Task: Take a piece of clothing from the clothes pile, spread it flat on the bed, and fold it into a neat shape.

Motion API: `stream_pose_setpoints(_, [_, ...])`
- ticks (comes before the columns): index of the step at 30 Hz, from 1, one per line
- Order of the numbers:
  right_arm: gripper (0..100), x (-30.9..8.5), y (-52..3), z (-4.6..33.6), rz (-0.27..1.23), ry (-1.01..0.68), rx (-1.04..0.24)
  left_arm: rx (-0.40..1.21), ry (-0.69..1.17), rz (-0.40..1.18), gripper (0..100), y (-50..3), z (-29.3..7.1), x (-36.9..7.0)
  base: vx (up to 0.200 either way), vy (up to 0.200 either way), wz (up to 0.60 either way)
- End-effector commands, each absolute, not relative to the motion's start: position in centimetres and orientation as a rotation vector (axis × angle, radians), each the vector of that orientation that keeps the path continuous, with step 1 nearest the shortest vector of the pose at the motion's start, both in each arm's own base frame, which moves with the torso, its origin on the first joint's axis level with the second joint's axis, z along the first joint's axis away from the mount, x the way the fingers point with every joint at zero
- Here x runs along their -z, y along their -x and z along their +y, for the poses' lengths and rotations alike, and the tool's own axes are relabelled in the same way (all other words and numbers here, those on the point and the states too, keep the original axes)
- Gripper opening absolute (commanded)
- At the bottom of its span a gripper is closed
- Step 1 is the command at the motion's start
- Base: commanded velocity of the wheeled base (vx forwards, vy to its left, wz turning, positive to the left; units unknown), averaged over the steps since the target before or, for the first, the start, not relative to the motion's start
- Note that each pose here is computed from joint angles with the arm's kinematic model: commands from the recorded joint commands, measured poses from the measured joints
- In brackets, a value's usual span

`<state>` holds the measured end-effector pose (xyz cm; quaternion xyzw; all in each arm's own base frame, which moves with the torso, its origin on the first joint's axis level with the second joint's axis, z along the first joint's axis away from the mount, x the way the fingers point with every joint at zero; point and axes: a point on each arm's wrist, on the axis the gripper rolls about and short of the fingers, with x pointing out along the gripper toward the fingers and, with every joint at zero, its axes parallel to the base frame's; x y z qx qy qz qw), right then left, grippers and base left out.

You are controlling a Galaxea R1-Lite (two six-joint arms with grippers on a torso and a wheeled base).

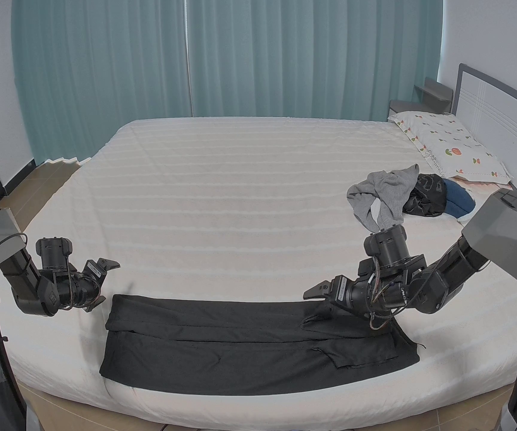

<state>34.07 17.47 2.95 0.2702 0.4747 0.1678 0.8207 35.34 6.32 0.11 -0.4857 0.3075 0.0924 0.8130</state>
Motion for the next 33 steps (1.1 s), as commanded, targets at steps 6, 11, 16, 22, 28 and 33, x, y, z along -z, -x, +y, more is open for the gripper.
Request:
stream_pose_setpoints(6, [100, -1.8, -34.8, 19.0, 1.057, -0.527, -0.314, -0.198, 1.036, 0.655, 100, -35.3, 6.3, -0.1, 0.0, 0.0, 0.0])
stream_pose_setpoints(11, [100, -2.1, -34.8, 18.7, 1.06, -0.523, -0.302, -0.196, 1.034, 0.656, 100, -35.3, 6.3, -0.1, 0.0, 0.0, 0.0])
stream_pose_setpoints(16, [100, -1.6, -34.9, 18.4, 1.077, -0.519, -0.287, -0.197, 1.034, 0.657, 100, -35.3, 6.3, -0.1, 0.0, 0.0, 0.0])
stream_pose_setpoints(22, [100, -0.2, -35.4, 19.0, 1.105, -0.489, -0.287, -0.197, 1.034, 0.657, 100, -35.3, 6.3, -0.1, 0.0, 0.0, 0.0])
stream_pose_setpoints(28, [100, -0.8, -36.8, 19.7, 1.06, -0.525, -0.309, -0.198, 1.034, 0.657, 100, -35.3, 6.3, -0.1, 0.0, 0.0, 0.0])
stream_pose_setpoints(33, [100, -2.1, -38.1, 19.9, 1.01, -0.598, -0.304, -0.198, 1.033, 0.659, 100, -35.4, 6.2, 0.0, 0.0, 0.0, 0.0])
